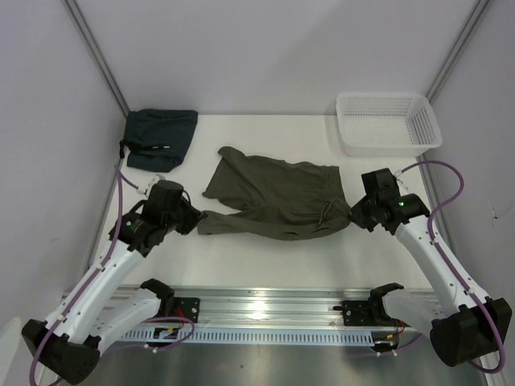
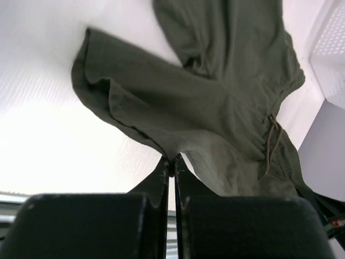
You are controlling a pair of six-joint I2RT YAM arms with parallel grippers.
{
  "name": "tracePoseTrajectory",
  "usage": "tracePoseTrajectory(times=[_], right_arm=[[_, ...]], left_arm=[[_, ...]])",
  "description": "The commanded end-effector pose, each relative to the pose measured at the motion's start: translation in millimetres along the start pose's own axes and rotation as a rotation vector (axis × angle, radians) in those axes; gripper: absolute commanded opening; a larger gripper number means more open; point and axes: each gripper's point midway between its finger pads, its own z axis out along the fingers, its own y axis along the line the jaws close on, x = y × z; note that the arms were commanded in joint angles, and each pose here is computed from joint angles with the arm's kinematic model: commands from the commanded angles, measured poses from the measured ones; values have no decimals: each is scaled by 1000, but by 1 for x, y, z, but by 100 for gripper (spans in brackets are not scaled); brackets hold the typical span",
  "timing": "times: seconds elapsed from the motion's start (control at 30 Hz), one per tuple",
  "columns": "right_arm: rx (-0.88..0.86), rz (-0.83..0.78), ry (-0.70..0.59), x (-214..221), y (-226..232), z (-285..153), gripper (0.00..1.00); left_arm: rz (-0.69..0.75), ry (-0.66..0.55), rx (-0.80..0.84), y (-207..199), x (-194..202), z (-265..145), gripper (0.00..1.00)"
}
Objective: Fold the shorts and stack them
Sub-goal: Fold the shorts
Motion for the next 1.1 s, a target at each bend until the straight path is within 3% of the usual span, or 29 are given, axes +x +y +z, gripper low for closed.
tracePoseTrajectory(times=[0.0, 0.4, 1.07], right_arm=[[-17, 88, -41, -18, 12, -17, 0], [-23, 190, -94, -58, 49, 3, 0], [37, 251, -139, -103, 79, 61, 0]], left_arm=[[59, -68, 114, -43, -34, -6, 0], [42, -171, 158, -82, -97, 18, 0], [12, -134, 94, -106, -138, 93, 0]])
